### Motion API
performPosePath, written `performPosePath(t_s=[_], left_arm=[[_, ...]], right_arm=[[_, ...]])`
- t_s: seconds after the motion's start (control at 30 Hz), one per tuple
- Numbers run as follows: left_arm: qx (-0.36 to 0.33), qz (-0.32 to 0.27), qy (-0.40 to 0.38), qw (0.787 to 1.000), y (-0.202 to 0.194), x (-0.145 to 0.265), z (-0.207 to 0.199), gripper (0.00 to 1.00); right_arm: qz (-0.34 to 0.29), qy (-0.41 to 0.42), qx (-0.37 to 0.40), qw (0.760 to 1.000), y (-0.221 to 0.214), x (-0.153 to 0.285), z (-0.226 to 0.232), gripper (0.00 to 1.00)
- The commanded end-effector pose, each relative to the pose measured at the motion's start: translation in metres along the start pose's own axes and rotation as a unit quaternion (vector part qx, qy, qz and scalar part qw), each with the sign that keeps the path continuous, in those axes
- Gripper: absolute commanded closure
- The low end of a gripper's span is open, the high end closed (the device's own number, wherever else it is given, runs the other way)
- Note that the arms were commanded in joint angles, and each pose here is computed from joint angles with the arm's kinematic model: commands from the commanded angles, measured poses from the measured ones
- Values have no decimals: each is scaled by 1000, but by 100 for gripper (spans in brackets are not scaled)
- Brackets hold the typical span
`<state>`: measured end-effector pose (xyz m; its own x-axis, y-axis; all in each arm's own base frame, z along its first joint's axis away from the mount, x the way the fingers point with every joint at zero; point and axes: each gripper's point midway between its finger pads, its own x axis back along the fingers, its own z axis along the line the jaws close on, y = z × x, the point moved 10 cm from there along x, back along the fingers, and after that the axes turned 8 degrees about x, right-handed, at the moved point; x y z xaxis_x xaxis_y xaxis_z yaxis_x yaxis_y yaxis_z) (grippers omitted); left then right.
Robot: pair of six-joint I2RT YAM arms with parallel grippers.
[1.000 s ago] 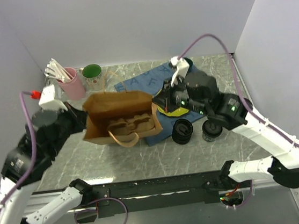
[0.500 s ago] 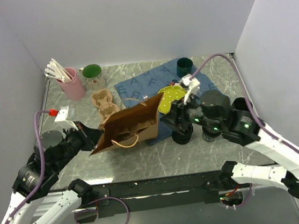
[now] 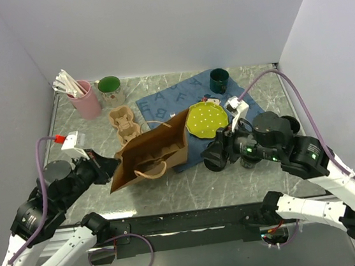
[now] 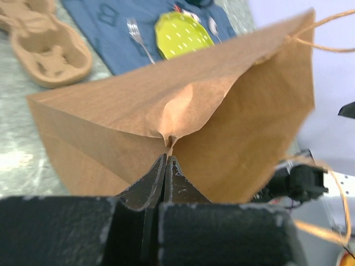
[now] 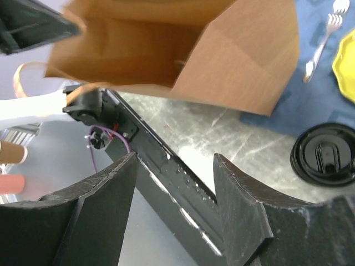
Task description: Pack the takeout coffee
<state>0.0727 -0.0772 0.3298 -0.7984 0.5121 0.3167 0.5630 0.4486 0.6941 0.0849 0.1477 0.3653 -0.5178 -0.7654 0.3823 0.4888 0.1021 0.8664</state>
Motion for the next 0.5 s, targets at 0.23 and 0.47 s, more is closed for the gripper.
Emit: performPosePath(t_s=[0.23,0.47], left_arm=[[6,-58,30,998,14,2,0,99],[-2,-90,15,996,19,1,-1,99]], right_arm=[[28,-96,-100,990,46,-34,20,35],[58,-151,-86,983,44,-59,34,35]])
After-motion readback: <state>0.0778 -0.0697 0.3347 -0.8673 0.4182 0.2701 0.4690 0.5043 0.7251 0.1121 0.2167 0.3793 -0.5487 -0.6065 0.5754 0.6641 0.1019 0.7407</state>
